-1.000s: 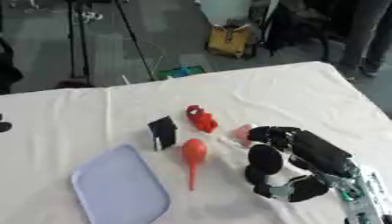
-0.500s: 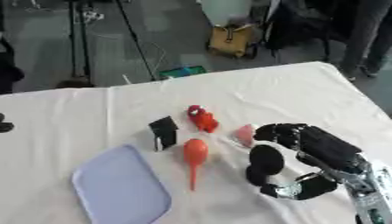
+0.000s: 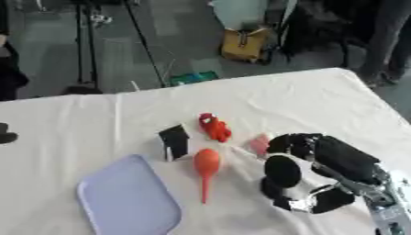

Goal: Pick up objects on the table and place them in the box.

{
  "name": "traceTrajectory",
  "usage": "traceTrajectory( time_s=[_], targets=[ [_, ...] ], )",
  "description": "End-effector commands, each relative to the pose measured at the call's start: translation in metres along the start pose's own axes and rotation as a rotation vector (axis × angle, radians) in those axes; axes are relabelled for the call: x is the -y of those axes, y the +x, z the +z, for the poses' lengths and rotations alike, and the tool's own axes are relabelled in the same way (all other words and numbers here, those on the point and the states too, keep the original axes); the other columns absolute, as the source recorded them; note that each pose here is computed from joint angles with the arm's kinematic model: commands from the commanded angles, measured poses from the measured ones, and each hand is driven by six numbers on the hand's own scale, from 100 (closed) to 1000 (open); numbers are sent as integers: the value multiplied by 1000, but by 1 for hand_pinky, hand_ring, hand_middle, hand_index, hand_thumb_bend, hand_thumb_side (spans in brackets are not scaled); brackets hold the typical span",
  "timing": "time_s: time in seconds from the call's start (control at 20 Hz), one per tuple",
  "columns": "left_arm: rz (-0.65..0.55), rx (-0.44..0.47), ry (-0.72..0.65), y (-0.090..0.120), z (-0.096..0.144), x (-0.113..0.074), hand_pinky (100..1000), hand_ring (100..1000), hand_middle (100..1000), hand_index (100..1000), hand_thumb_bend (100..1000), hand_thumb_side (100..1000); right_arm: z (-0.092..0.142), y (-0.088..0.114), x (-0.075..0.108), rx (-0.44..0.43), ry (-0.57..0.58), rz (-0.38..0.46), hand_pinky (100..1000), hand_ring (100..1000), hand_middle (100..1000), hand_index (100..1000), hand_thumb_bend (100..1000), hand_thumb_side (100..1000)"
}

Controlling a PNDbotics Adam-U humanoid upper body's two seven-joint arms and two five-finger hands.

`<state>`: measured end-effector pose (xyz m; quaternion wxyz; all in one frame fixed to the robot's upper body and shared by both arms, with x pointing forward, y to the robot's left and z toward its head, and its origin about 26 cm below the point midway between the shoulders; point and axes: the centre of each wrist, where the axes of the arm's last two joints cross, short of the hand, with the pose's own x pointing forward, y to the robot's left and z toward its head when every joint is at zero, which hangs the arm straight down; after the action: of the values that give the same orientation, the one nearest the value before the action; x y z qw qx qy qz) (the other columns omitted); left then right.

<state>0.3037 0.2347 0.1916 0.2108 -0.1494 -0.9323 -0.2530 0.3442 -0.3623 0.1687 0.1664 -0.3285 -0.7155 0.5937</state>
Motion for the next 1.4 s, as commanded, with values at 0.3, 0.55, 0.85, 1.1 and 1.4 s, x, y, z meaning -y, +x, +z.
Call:
traceTrajectory(
  time_s=[0.3,0.55,0.85,1.1,1.4],
  targets=[
    [-6,25,-19,4,-6,1,839,842,722,678,100,1000,-3,-7,9,77,108,68,554,743,807,876,555,767],
    [-5,28,-22,4,-6,1,839,843,723,678,100,1000,-4,-8,6,74,121,67,532,735,795,869,546,722],
    [-8,31,-24,4,-7,1,840,844,724,678,100,1000,-2,-11,1,62,146,63,521,739,790,865,534,600],
    [-12,32,-27,4,-7,1,840,844,725,678,100,1000,1,-14,2,51,151,75,510,739,790,865,499,520],
    [-14,33,-29,4,-7,1,841,845,726,678,100,1000,2,-14,1,48,138,77,495,733,783,859,444,469]
  ],
)
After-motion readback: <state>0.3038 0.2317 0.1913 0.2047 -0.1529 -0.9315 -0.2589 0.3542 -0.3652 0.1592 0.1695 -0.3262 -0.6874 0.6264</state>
